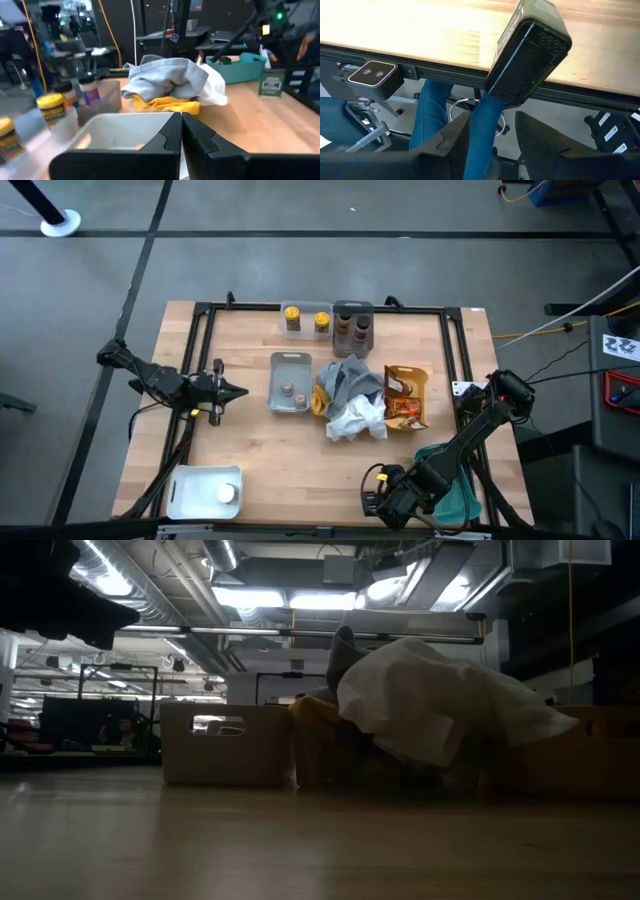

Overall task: Sort spices by type
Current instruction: Put the green seasoning can into the green bin

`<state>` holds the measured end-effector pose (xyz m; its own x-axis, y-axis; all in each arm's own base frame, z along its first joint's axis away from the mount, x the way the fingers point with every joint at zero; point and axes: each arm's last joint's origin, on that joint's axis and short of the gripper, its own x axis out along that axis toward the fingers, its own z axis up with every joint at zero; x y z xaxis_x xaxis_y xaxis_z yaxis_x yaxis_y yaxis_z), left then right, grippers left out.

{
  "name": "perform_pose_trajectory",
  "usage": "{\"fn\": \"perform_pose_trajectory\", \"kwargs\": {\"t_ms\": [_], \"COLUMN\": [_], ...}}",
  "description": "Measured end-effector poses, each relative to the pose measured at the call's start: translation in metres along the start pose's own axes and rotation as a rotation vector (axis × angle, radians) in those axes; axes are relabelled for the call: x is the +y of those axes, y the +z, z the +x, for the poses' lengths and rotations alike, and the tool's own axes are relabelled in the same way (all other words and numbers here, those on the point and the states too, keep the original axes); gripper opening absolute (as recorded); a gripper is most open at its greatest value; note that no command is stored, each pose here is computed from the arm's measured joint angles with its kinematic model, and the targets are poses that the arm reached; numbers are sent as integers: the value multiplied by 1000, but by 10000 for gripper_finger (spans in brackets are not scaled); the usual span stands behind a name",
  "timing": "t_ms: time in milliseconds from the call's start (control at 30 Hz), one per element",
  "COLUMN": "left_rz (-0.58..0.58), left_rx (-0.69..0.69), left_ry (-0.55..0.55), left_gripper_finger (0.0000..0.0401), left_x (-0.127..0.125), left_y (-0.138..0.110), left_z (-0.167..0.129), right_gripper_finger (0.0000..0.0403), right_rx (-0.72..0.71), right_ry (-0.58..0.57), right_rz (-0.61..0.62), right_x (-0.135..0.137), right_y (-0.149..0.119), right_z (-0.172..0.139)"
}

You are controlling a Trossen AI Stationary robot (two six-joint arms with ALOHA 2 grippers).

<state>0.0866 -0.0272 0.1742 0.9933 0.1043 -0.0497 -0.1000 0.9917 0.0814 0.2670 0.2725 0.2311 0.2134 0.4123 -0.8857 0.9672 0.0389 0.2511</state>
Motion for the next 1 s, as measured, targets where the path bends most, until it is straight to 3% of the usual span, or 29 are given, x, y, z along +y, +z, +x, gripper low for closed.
{"fn": "perform_pose_trajectory", "kwargs": {"t_ms": [833, 1000], "left_rz": [-9, -9], "left_rx": [3, 3], "left_ry": [1, 1], "left_gripper_finger": [3, 3], "left_x": [0, 0], "left_y": [0, 0], "left_z": [0, 0], "right_gripper_finger": [156, 156], "right_rx": [2, -55], "right_ry": [3, 50], "right_rz": [-61, -106], "right_x": [0, 2], "right_y": [0, 1], "right_z": [0, 0]}}
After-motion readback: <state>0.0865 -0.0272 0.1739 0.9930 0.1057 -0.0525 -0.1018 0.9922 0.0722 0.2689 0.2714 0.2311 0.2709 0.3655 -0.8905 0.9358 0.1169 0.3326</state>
